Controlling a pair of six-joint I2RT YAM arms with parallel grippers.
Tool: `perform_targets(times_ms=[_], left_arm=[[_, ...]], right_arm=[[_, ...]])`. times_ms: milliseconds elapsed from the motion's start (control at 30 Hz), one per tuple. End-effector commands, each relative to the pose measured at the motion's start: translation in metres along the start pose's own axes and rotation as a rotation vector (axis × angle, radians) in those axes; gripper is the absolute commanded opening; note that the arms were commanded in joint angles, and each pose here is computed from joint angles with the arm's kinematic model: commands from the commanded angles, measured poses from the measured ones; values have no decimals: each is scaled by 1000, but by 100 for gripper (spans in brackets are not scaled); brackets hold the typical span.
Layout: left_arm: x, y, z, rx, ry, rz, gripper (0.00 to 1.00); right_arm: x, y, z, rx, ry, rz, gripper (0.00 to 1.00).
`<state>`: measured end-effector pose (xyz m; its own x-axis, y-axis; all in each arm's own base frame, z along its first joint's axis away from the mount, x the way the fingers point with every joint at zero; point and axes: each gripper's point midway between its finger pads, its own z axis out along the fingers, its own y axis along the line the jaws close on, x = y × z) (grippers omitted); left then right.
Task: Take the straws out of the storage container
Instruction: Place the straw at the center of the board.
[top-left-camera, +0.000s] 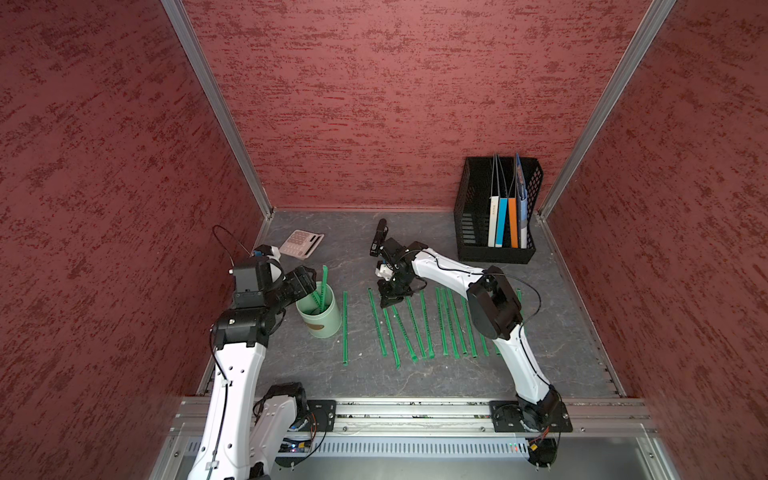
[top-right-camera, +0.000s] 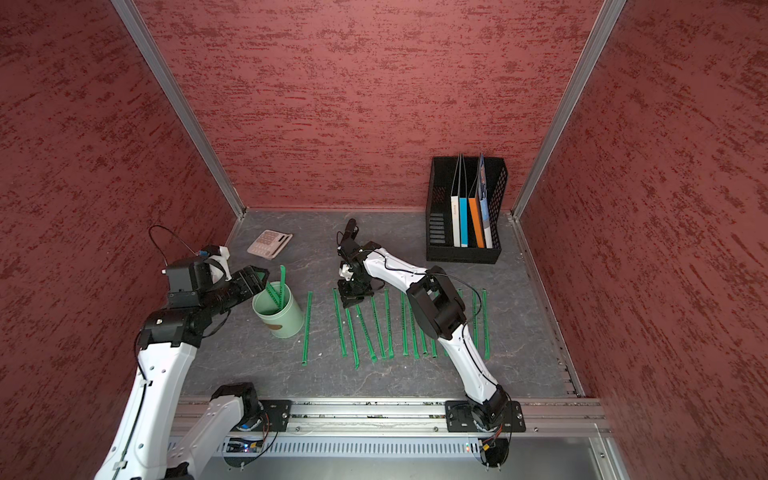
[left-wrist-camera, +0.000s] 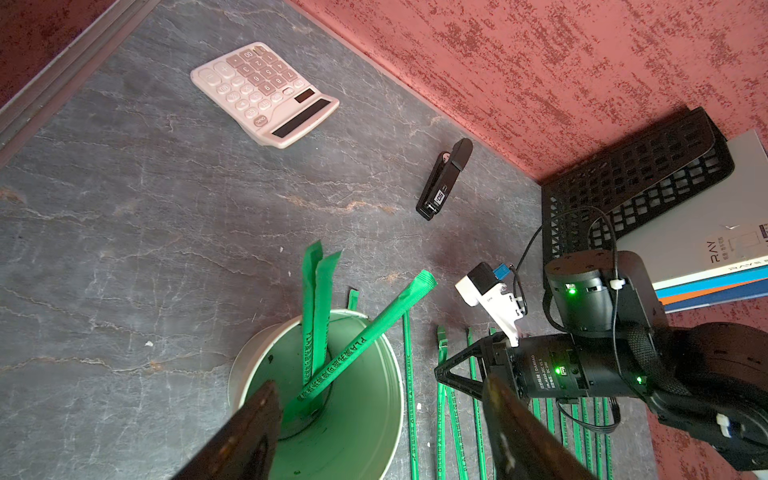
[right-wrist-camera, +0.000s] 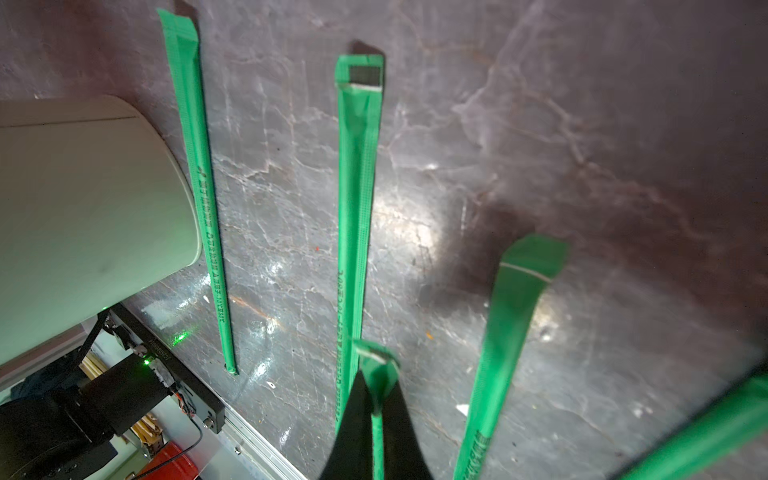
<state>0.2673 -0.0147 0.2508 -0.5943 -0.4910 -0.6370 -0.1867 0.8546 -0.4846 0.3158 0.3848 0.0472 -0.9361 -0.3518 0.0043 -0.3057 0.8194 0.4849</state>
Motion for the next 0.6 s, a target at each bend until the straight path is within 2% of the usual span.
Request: perform_targets(times_ms=[0,567], left_arm=[[1,2,-2,-4,-1,3,76],[0,3,-3,-9,-3,7,77]], right_arm=[[-17,-2,3,-16,-36,16,2],[-28,-35,4,5,-42,98,2]])
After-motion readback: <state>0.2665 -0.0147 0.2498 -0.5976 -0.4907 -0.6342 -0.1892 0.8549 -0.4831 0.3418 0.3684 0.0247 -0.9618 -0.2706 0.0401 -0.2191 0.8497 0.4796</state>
